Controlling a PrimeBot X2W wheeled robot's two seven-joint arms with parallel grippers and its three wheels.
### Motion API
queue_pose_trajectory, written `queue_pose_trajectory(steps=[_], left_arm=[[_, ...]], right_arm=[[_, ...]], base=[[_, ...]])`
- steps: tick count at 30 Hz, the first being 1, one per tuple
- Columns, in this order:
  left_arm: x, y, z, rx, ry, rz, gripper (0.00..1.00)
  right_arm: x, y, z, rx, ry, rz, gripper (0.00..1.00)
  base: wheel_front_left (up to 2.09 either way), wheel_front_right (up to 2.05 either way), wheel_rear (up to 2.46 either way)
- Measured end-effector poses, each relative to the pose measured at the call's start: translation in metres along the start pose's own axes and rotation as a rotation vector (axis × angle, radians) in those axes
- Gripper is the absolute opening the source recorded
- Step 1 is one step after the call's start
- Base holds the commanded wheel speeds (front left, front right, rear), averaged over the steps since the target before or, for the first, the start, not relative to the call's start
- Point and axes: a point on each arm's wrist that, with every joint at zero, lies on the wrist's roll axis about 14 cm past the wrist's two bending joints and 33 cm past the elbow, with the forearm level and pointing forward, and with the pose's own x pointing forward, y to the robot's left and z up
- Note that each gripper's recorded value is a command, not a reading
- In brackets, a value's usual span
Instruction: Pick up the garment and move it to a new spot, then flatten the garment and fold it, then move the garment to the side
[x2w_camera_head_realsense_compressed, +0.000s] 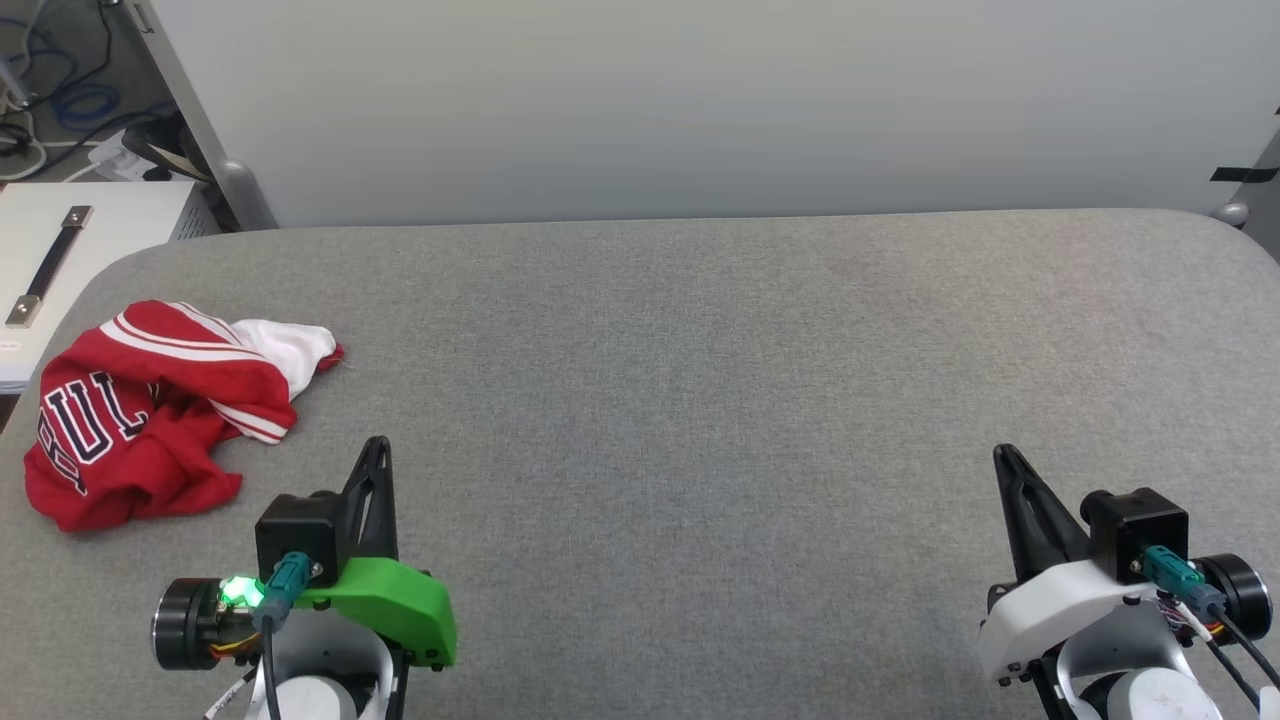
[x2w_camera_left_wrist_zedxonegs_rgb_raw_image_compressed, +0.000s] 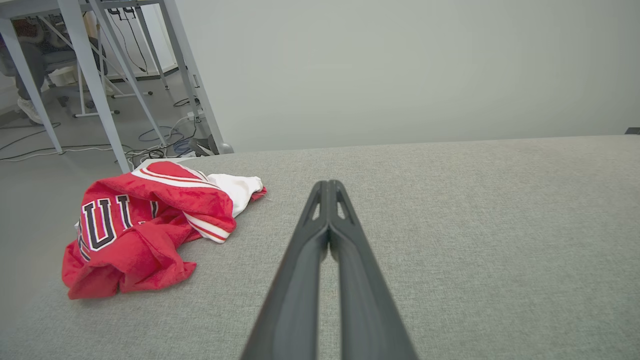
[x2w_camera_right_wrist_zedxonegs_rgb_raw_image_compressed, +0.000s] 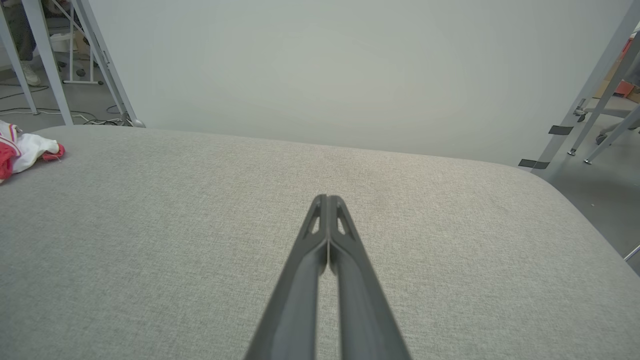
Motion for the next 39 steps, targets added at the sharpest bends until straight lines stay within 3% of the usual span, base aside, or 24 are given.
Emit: queue_pose_trajectory(steps=[26, 27, 39], left_arm=[[0.0, 0.0, -0.0001, 0.0, 0.0, 0.0, 0.0], [0.0, 0.0, -0.0001, 0.0, 0.0, 0.0, 1.0], [0.0001, -0.0009, -0.0011, -0.008, -0.002, -0.003, 1.0]], right_arm=[[0.0, 0.0, 0.0, 0.0, 0.0, 0.0, 0.0], [0.0, 0.0, 0.0, 0.0, 0.0, 0.0, 1.0], [-0.0002, -0.0014, -0.0006, 0.004, -0.003, -0.004, 1.0]], base=[[0.0, 0.0, 0.0], [0.0, 0.0, 0.0], [0.0, 0.0, 0.0]])
